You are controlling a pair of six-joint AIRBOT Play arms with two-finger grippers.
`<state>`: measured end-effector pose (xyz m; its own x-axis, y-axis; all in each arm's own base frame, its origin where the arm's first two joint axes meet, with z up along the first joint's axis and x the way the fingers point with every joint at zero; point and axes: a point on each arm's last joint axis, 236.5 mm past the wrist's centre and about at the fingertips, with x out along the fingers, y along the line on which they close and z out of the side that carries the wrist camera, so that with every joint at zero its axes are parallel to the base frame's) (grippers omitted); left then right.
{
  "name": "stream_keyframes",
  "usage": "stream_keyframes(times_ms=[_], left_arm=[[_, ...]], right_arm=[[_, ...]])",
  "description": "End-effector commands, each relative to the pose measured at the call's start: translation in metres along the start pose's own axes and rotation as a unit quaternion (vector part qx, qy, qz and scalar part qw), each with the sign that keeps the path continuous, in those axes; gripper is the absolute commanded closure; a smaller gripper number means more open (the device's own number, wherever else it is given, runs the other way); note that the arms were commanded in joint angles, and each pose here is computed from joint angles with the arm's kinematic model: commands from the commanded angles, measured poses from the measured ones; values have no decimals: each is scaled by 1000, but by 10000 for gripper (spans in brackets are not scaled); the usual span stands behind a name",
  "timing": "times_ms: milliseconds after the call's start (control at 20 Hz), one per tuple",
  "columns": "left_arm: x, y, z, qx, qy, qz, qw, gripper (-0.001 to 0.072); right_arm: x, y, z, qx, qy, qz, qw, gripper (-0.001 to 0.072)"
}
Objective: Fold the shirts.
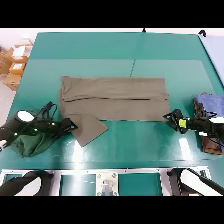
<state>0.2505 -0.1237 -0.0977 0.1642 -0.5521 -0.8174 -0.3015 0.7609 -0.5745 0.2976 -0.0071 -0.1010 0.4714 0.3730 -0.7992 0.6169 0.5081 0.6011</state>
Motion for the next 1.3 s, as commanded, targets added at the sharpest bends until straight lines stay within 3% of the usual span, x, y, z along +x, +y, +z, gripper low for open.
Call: stream_keyframes(times_ms=[0,50,100,150,200,250,400,700,1000,1250], left_arm=[[19,-8,21,-30,-53,-21,998,161],[25,-15,19,-37,-47,-37,998,320],[26,-22,19,-32,-43,-53,997,540],[24,-28,20,-25,-45,-63,997,671],[21,-33,20,-13,-42,-67,997,677],[15,-38,19,1,-34,-70,997,677],[-8,-42,3,36,11,-66,997,678],[-57,-17,-39,73,34,20,997,678],[-65,-51,-41,68,39,-38,996,679],[-100,-94,21,113,-49,-53,991,679]], right_arm=[[13,5,15,20,-43,8,999,281],[16,6,13,25,-39,10,999,283],[19,9,10,31,-35,13,999,288],[20,11,9,34,-33,16,999,371],[20,11,9,34,-33,17,999,589],[20,13,8,31,-28,19,999,694],[7,11,4,14,-1,25,1000,695],[-40,-17,6,19,20,1,1000,695],[-51,1,-13,-14,77,11,997,695],[-63,74,29,-88,16,30,996,695]])
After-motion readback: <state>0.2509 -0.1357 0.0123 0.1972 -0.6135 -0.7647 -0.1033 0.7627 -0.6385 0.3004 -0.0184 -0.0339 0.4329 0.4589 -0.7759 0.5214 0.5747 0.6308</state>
